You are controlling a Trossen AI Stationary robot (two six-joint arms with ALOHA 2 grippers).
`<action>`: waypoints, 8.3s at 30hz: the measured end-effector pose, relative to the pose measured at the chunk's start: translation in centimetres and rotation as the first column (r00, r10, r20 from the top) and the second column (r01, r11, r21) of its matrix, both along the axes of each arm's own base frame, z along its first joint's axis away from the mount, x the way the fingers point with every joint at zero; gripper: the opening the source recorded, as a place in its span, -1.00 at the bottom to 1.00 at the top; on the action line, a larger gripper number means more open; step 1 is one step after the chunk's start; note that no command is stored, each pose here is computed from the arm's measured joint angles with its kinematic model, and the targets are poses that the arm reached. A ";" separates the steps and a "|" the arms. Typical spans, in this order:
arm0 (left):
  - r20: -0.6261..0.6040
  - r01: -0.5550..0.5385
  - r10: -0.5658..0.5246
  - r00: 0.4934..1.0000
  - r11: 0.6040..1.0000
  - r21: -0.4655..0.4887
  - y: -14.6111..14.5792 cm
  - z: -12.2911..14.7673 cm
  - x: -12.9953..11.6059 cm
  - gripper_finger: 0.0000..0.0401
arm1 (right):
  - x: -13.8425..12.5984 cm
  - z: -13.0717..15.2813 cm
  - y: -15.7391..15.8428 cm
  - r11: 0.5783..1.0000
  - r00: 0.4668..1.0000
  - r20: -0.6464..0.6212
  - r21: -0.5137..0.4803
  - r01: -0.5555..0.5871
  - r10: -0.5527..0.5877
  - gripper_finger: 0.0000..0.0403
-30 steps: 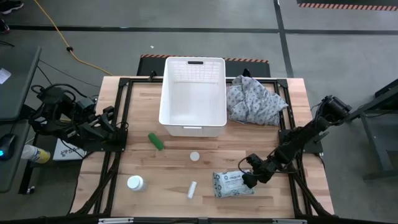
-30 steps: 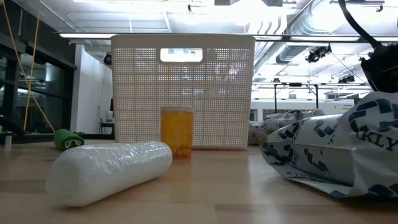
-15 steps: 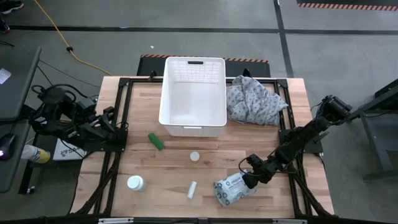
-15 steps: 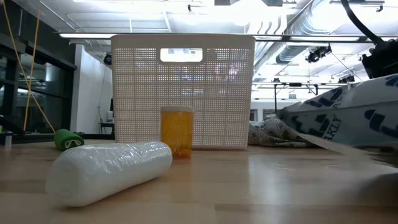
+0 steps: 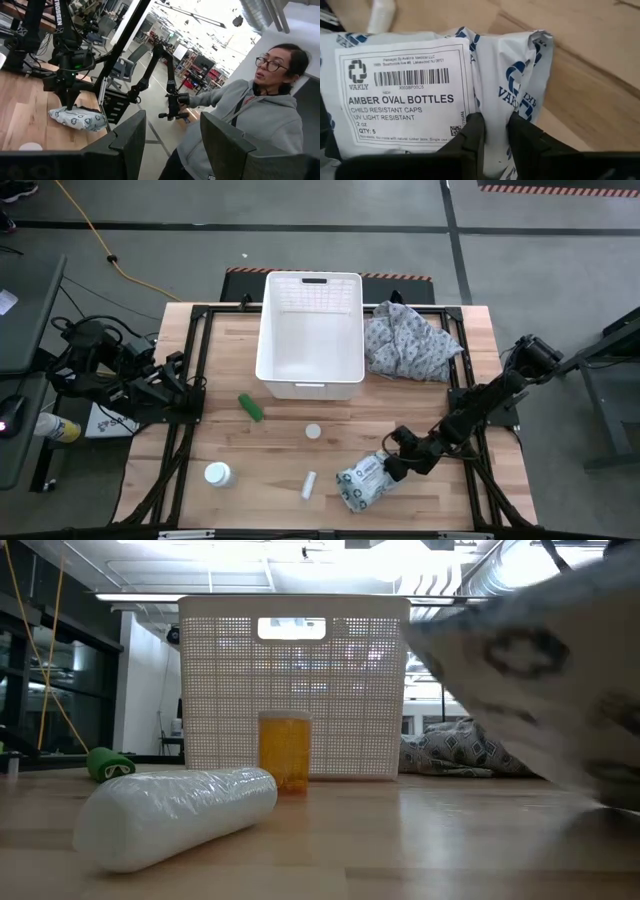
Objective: Pick & place medical supplies in basket/bin
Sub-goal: Put the mailer bag into the white laundry organizer
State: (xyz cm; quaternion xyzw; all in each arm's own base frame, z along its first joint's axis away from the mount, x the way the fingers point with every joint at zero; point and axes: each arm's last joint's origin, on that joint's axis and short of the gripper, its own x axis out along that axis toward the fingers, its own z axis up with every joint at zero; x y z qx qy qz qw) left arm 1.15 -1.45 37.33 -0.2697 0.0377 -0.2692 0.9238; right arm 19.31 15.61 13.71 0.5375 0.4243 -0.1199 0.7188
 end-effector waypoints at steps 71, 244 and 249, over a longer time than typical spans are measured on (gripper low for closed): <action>0.001 -0.019 0.019 1.000 1.000 -0.002 0.0 0.0 0.0 0.10 | 7.1 13.6 -3.9 0.962 0.278 0.960 -0.042 0.270 -0.036 -0.75; -0.185 -0.120 0.130 0.974 0.991 0.061 0.3 -2.0 0.1 0.10 | 18.2 22.7 -30.2 0.697 0.918 0.189 -0.603 0.388 -0.347 -0.75; -0.188 -0.131 0.140 0.972 0.990 0.056 0.4 -2.0 0.2 0.10 | 18.3 22.7 -29.8 0.691 0.938 0.176 -0.638 0.341 -0.300 -0.75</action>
